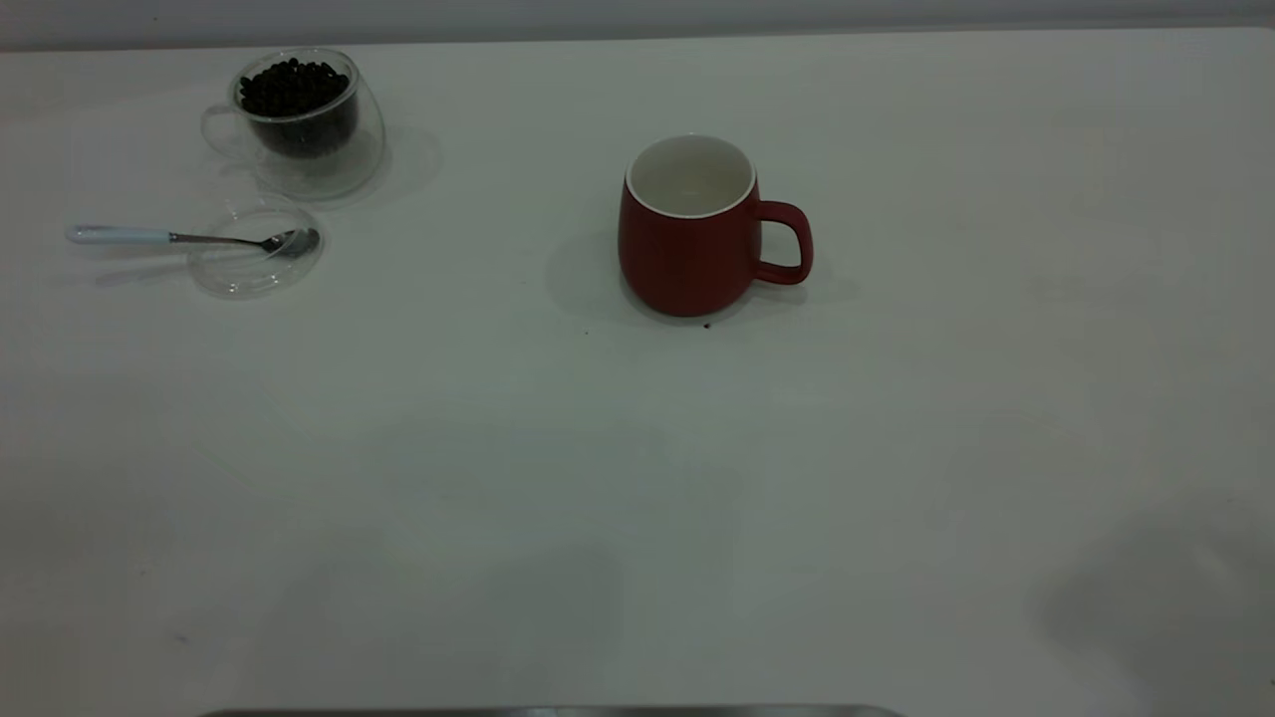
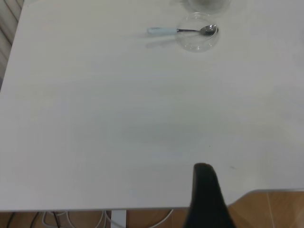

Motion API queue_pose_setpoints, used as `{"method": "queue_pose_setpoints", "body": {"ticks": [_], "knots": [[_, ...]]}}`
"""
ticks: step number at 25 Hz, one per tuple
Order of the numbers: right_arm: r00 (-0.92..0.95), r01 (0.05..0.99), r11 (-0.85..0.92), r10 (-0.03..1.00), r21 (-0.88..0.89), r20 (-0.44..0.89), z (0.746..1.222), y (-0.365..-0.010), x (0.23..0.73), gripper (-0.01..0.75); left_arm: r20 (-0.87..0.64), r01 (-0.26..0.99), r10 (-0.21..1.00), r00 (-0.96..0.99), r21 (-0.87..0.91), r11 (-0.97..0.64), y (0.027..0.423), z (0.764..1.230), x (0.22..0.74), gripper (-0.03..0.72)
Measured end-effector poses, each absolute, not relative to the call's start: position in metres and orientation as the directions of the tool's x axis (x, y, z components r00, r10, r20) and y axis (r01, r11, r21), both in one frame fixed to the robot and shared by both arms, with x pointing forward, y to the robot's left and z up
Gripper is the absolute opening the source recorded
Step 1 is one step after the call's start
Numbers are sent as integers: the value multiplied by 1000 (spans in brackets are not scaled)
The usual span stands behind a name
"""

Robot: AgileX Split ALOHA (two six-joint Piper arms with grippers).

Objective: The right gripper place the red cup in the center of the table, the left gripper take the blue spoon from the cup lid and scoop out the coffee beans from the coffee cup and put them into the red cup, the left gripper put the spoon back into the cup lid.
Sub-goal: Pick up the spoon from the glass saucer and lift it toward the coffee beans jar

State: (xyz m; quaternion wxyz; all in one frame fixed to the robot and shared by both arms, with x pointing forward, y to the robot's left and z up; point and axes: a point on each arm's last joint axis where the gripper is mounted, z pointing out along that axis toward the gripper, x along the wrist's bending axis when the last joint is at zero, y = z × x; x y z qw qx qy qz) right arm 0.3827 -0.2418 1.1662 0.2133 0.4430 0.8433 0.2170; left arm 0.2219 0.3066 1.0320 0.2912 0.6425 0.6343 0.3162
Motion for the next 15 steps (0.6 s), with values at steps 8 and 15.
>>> {"method": "queue_pose_setpoints", "body": {"ticks": [8,15], "knots": [[-333,636,308,937,708,-109,1109,-288,280,593,37,631,999,-5,775,-26,307,1032,222,570],[-189,600,149,981,786,-41,1064,-292,256,593,37,631,999,-5,775,-26,307,1032,222,570]]}}
